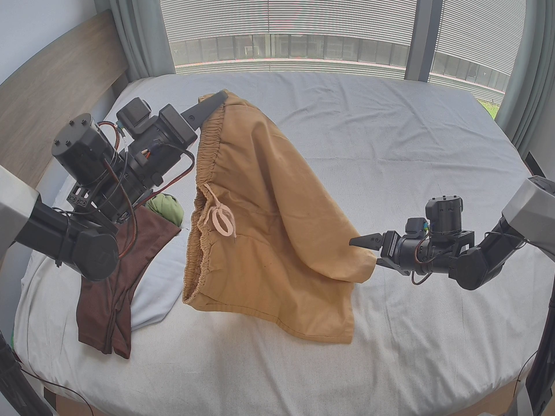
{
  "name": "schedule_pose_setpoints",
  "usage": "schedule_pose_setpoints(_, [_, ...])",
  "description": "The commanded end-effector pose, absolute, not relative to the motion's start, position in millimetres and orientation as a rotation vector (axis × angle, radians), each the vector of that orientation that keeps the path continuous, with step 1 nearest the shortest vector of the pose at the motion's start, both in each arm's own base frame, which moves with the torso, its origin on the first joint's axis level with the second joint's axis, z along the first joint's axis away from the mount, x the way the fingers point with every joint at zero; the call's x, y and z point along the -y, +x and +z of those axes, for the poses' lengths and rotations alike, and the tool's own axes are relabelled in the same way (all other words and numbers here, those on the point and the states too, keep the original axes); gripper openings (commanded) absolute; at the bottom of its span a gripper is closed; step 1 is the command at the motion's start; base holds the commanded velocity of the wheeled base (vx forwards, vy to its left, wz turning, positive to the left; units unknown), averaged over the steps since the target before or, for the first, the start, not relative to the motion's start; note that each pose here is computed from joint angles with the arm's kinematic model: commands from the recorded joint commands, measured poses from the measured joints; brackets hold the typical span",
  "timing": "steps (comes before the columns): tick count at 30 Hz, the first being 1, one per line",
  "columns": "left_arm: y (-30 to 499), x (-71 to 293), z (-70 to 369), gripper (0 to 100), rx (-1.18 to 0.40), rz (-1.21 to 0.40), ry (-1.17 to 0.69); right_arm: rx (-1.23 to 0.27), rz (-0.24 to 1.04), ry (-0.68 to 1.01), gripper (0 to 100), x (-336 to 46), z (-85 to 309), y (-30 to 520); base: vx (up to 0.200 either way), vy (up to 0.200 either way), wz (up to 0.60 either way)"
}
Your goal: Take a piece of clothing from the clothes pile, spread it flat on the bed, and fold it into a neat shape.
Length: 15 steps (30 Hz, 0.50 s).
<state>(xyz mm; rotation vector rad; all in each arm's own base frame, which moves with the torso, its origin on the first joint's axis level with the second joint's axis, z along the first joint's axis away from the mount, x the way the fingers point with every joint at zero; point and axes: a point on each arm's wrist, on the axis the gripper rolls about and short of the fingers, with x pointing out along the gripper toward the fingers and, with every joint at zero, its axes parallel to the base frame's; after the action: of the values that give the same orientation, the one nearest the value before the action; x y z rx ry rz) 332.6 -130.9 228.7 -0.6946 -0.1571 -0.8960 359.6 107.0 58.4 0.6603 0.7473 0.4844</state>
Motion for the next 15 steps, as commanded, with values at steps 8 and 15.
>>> schedule_pose_setpoints(8, [330,129,228,0,0.196,-0.912,-0.688,-0.736,0.397,0.812,100,-85,29,393,0.000,0.000,0.00])
schedule_pose_setpoints(15, [328,126,226,0,0.212,-0.917,-0.685,-0.729,0.384,0.864,100,-84,21,409,0.000,0.000,0.00])
